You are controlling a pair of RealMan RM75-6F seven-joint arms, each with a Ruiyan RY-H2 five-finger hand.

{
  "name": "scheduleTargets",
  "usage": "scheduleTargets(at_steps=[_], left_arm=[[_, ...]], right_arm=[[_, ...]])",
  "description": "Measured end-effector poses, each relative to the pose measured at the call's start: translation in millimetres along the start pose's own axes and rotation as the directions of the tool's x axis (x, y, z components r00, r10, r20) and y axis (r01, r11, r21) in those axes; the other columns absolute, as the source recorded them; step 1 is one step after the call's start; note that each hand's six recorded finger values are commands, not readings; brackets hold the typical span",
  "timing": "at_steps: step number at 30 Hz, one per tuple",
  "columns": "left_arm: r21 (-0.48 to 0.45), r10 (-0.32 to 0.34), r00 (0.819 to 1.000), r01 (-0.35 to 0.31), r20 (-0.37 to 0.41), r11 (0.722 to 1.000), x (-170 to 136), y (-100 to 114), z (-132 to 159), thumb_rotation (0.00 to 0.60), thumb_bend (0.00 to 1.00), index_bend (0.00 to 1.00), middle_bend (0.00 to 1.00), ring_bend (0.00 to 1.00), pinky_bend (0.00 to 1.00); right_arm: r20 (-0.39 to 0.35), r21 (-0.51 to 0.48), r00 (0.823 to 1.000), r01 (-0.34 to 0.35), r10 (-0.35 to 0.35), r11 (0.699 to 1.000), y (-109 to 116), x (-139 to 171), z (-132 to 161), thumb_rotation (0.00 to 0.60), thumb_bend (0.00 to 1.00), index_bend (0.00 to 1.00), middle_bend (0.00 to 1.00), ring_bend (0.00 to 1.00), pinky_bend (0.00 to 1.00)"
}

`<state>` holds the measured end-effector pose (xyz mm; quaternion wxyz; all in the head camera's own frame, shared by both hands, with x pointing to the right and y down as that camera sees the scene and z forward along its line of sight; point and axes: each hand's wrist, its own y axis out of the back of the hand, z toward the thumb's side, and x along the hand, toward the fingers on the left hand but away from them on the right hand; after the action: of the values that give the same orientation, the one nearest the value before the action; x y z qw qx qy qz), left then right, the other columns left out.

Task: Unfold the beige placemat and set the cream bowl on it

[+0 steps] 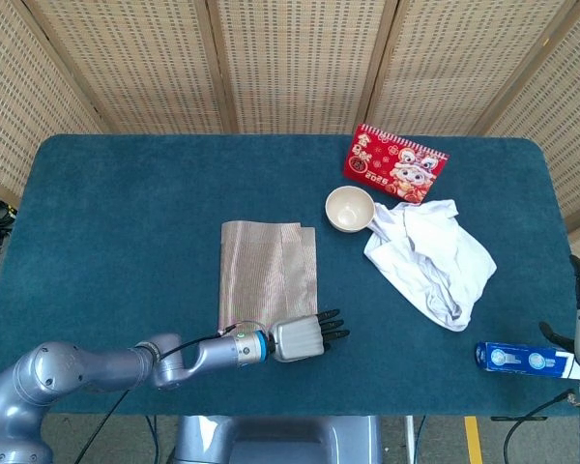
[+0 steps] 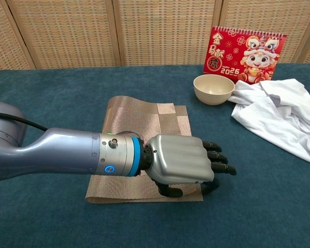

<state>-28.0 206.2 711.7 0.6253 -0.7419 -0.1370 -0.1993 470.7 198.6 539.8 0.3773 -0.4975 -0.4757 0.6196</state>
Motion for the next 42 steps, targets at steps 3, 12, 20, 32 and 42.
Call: scheduleTargets(at_steps=[3,12,20,32,42], left_arm=[[0.004,0.010,1.000,-0.010,-0.005,1.000,0,1,-1,0.600,0.41,0.37,0.00,0.00,0.00],[0.005,0.025,1.000,-0.025,-0.012,1.000,-5,-1,-1,0.600,0.41,0.38,0.00,0.00,0.00],[-0.001,0.030,0.999,-0.030,-0.016,1.000,-8,-5,0,0.600,0.41,0.38,0.00,0.00,0.00],[-0.006,0.046,0.999,-0.046,-0.011,0.999,-13,-5,1,0.600,0.41,0.38,0.00,0.00,0.00],[-0.004,0.043,0.999,-0.043,-0.014,0.999,-15,-8,0,0.600,0.41,0.47,0.00,0.00,0.00]], right_arm=[[-0.001,-0.001,1.000,-0.001,0.001,1.000,0,0,0,0.600,0.00,0.09,0.00,0.00,0.00],[-0.003,-0.002,1.000,-0.001,0.001,1.000,0,0,0,0.600,0.00,0.09,0.00,0.00,0.00],[-0.003,0.000,1.000,-0.002,0.002,1.000,0,1,1,0.600,0.00,0.09,0.00,0.00,0.00],[-0.004,-0.001,1.000,-0.006,0.006,1.000,-1,0,1,0.600,0.00,0.09,0.00,0.00,0.00],[-0.007,-0.003,1.000,-0.005,0.005,1.000,-1,1,2,0.600,0.00,0.09,0.00,0.00,0.00]])
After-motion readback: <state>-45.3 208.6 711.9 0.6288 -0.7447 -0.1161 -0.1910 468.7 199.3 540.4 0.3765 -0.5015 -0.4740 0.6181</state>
